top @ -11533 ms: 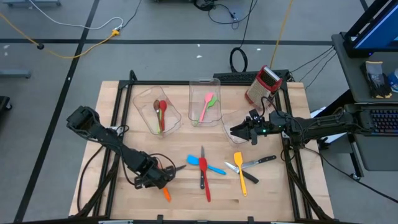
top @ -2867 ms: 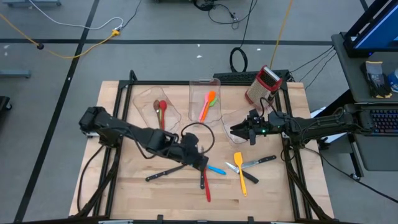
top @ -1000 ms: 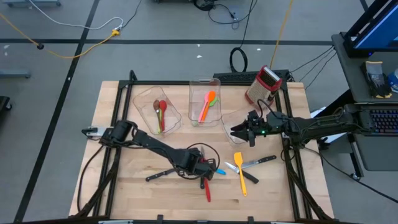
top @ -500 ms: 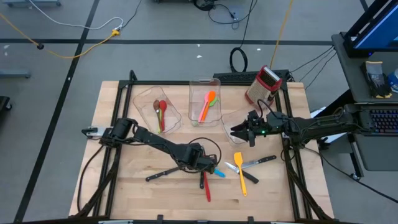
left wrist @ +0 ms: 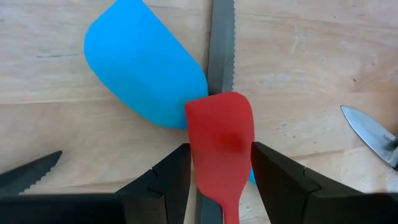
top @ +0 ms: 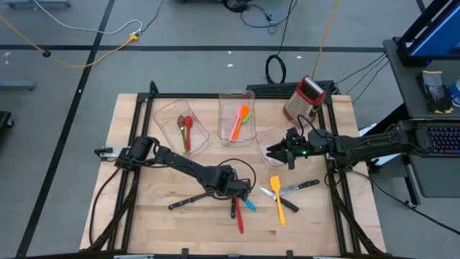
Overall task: Pick & Place Kitchen Items
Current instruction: Put the red silicone spatula into the middle bin
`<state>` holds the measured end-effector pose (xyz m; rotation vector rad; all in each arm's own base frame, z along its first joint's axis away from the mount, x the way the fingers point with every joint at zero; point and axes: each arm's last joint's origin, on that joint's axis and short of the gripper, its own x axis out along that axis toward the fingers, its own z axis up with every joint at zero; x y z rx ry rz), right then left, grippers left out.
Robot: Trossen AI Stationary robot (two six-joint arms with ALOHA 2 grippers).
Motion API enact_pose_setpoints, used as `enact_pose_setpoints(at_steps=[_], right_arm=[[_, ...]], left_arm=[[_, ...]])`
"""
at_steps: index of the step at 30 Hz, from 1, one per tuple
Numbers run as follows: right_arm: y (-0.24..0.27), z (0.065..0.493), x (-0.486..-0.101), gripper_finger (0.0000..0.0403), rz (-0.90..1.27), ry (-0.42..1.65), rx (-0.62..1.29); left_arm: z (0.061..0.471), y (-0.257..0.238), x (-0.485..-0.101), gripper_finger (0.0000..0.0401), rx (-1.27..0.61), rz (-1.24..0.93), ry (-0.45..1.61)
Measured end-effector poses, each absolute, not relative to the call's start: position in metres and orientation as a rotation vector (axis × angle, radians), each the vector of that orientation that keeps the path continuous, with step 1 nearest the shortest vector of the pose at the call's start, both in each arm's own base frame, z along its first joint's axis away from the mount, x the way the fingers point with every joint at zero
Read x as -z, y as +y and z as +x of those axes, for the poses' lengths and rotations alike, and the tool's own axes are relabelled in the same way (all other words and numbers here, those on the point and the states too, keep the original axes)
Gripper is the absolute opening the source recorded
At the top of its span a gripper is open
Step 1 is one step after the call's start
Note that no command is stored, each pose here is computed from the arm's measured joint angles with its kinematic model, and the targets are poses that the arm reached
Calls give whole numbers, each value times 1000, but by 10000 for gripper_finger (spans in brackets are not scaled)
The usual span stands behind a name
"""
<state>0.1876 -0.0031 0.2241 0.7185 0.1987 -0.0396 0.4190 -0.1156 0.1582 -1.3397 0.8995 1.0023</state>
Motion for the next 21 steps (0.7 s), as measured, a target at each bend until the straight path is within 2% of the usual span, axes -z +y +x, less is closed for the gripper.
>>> enact_pose_setpoints(at_steps=[3,13,21], right_arm=[[-3,188,-224,171,718,199,40],[-3,188,-224,171,718,199,40],[-3,188,-224,171,719,199,40]], left_arm=[[419,-116,-158,159,-1002,-1340,899],[419,-115,-159,66,-992,-1319,895],[419,-115,-159,21,-999,-1308,871]])
